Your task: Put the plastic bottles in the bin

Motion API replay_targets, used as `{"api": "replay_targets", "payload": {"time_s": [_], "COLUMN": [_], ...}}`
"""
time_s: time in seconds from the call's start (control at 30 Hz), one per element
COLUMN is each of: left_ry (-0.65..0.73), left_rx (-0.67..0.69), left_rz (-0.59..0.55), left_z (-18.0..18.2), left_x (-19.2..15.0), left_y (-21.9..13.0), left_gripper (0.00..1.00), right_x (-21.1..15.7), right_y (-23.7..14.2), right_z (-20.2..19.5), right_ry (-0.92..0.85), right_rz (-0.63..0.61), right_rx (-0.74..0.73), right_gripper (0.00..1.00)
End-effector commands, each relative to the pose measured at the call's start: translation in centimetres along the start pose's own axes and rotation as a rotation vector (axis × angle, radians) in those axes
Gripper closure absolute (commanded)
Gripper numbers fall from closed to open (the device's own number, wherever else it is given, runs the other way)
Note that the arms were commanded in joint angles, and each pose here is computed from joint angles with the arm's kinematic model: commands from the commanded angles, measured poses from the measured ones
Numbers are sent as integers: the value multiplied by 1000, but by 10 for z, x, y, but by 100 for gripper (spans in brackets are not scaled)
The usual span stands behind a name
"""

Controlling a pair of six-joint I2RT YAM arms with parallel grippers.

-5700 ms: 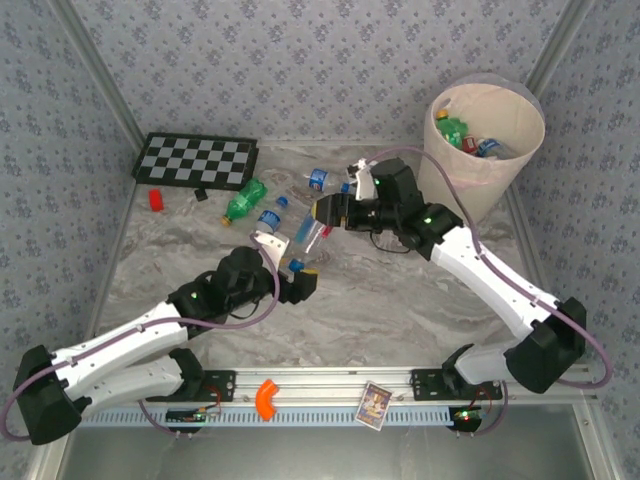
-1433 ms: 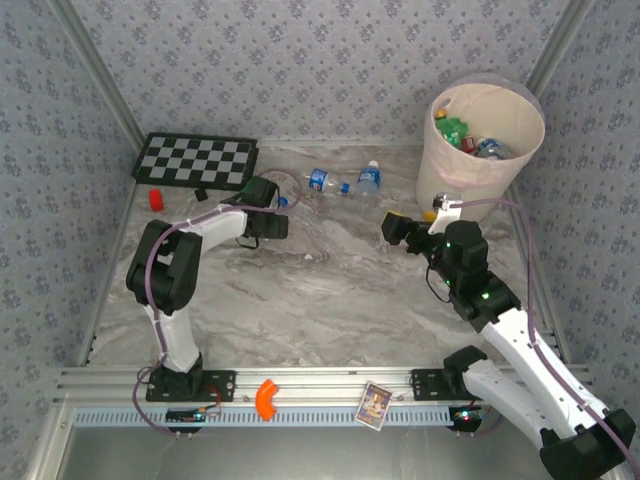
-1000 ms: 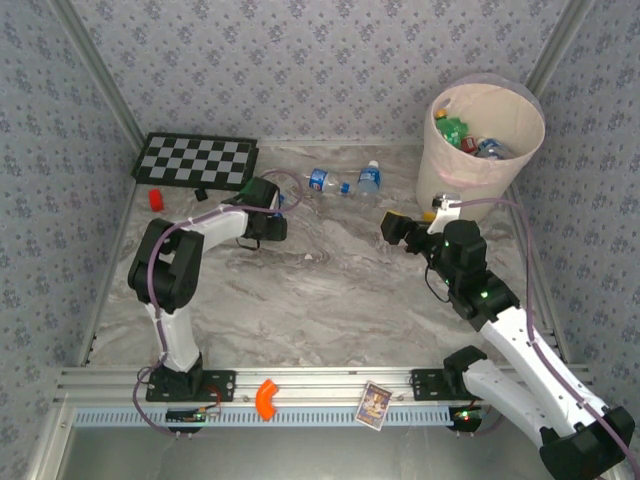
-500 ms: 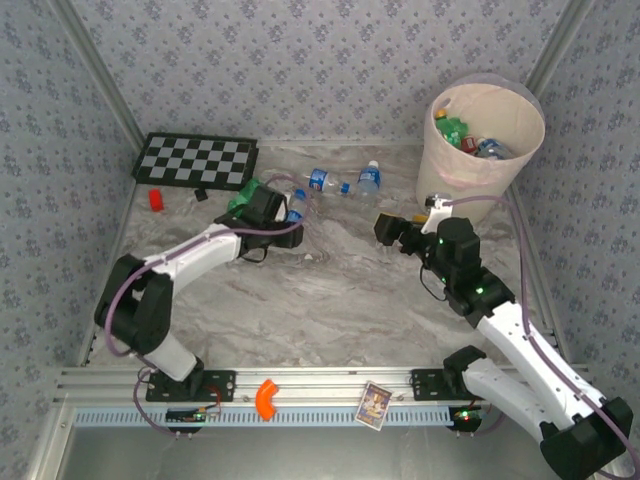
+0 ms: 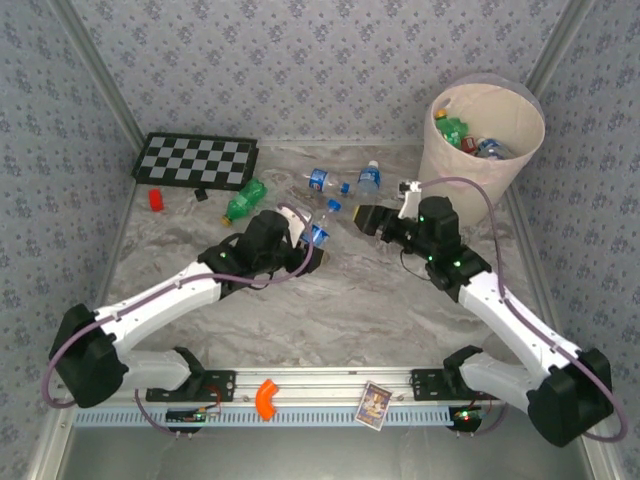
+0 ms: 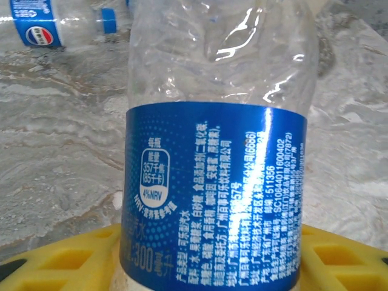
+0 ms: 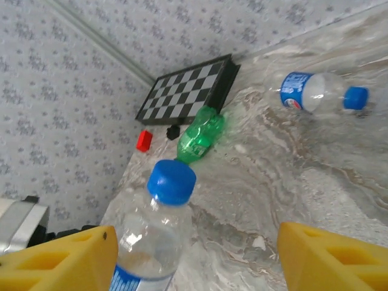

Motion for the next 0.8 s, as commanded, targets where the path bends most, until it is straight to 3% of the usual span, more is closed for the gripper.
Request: {"api": "replay_targets", "payload": {"time_s": [0.0,0.2,0.5,0.77], "left_ry": [53,86,100,94], "left_rx": [-29,-62,-75,-56], "left_rz": [-71,-59,-67,-60], "left_z": [-11,-23,-31,-30], "left_x": [7,2,3,4], "left_y": [-12,-14,-11,-9], "left_gripper": [47,48,48,47], "right_x": [10,10,5,2], "right_y": [8,24,38,37], "right_z": [17,18,16,19], "right_ry": [48,92,112,100], "right_rz": [30,76,154,184], "right_rx": [127,183,182,200], "right_gripper": [33,43,46,65]}}
Point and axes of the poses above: each hand's point on the last joint's axis, 136 mm out from that joint toward the fingers, its own y axis out along the fingers, its own z axis along the line the jaws close on, x = y × z, the point moved 10 cm from there along -y, back along the fingers, and after that the axes turned 5 degrees about y, right-handed, at the moved point
